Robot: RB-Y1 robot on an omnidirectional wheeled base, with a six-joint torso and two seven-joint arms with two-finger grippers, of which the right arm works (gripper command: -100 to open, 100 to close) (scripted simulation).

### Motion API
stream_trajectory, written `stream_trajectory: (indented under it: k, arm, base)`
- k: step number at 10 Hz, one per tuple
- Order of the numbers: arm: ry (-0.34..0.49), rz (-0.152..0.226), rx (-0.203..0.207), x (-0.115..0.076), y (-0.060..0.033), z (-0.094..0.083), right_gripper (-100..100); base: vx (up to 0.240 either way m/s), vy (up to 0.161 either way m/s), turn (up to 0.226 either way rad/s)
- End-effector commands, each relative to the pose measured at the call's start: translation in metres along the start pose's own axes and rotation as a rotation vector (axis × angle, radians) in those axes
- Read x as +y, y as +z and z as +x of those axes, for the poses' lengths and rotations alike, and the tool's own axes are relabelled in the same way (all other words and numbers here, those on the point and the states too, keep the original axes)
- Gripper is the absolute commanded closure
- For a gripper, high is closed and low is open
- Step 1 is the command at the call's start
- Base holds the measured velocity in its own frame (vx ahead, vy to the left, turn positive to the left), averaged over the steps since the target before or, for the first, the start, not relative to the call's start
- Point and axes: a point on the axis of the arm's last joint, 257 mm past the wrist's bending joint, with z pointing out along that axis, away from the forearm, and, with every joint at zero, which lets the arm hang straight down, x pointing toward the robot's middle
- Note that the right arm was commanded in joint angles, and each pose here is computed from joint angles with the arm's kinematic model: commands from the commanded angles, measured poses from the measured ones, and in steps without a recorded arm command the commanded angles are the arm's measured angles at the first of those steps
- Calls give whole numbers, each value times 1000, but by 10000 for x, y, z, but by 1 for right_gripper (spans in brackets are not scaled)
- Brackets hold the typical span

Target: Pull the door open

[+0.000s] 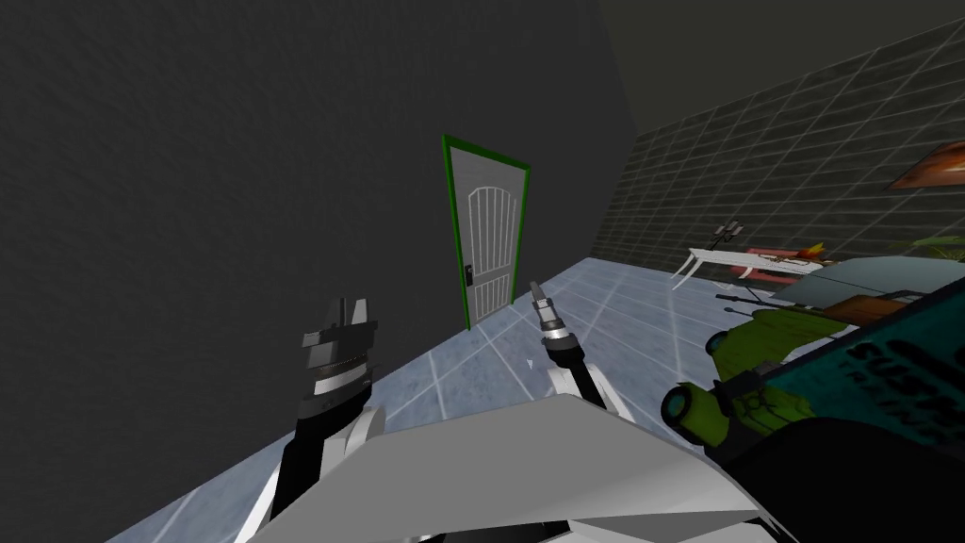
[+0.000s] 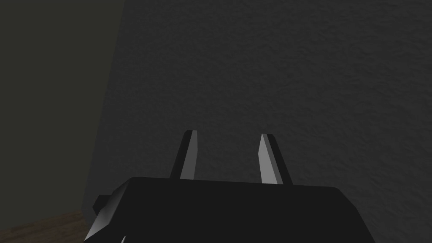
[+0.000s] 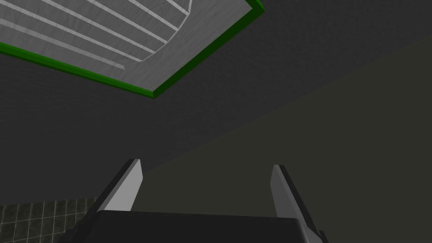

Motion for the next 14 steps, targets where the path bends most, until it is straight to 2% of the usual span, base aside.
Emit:
stream_trajectory:
  k: [1, 9, 10, 13, 14]
  arm:
    - [-41, 8, 30, -104, -5, 108, -100]
    - [-173, 31, 133, -444, -36, 500, -100]
    - [-207, 35, 160, -532, -49, 602, -100]
    - [-259, 41, 203, -665, -73, 757, -100]
    - [-293, 43, 233, -754, -93, 862, -100]
  base:
    - [122, 10, -2]
    - [105, 17, -2]
    - [138, 17, -2]
    - [119, 15, -2]
    - [141, 15, 0]
